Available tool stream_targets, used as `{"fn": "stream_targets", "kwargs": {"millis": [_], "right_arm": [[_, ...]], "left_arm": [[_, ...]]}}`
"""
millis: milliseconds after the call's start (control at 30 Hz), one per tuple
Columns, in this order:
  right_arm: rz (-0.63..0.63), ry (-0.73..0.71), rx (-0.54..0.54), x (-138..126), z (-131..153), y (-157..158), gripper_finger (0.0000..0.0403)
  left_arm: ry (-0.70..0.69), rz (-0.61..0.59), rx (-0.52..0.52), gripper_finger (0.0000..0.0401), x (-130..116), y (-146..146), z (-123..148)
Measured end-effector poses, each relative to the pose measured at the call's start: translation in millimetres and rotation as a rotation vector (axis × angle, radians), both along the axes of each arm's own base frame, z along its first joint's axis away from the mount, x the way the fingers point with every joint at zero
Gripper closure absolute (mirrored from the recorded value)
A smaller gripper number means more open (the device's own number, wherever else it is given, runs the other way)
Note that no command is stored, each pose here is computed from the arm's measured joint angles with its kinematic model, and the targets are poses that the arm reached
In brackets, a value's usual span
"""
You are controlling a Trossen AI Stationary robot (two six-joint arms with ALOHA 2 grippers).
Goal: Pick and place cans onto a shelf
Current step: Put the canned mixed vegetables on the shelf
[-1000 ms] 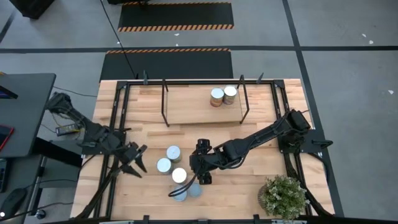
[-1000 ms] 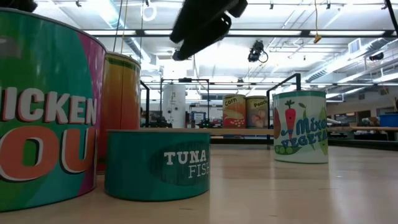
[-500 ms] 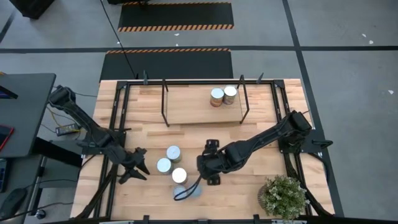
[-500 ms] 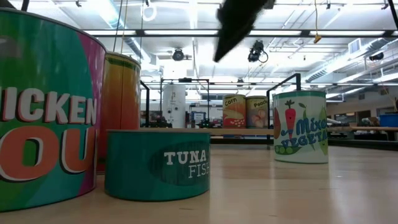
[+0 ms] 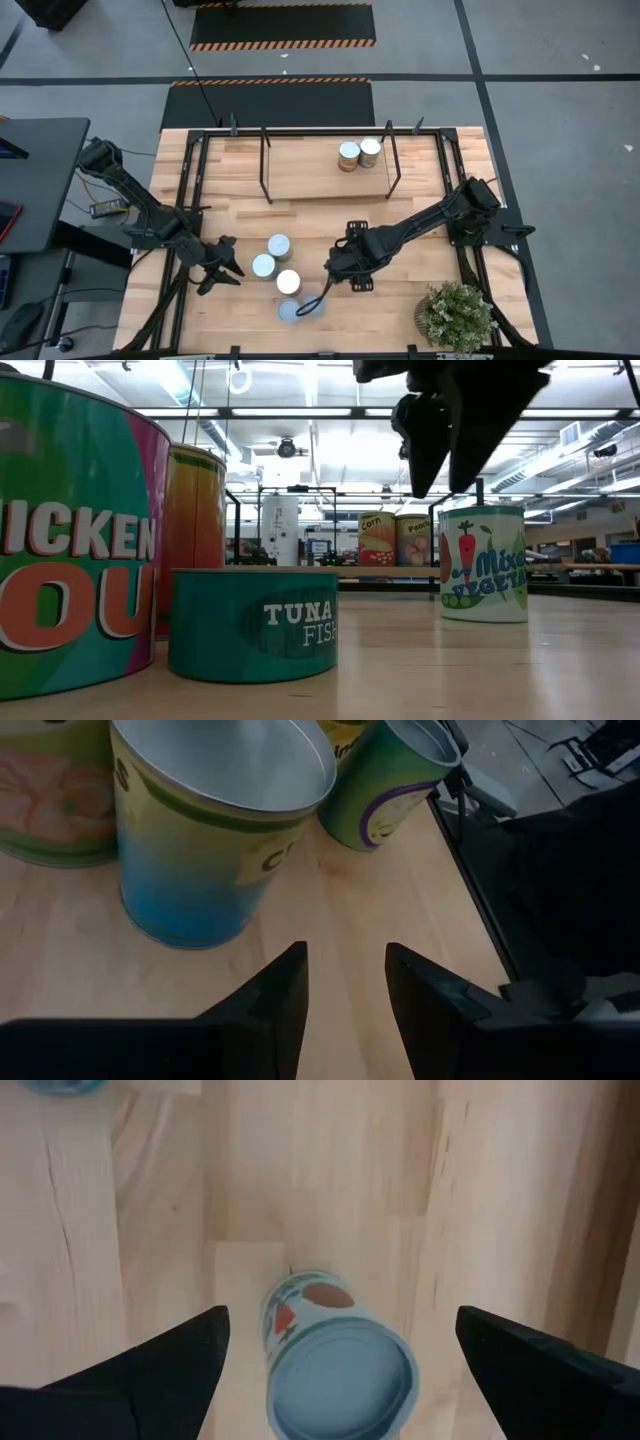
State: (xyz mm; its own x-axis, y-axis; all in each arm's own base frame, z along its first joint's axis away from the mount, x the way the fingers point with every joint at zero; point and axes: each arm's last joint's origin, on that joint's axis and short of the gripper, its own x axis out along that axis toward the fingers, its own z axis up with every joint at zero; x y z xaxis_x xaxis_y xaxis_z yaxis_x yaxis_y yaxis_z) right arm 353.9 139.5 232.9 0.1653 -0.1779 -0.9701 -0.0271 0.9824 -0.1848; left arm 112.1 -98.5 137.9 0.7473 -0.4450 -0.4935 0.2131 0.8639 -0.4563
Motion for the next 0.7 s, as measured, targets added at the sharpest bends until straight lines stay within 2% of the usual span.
{"fn": "stream_targets", "kwargs": {"millis": [200, 700], "right_arm": [[0.012, -0.028, 0.006, -1.6, -16.0, 6.2, 0.0004], [0.012, 0.141, 0.026, -21.8, -51.8, -1.6, 0.0004]], "left_arm": [[-0.013, 0.001, 0.019, 0.0259, 0.3, 0.5, 0.1], [-0.009, 0.004, 0.014, 0.0259, 0.3, 0.5, 0.1]]}}
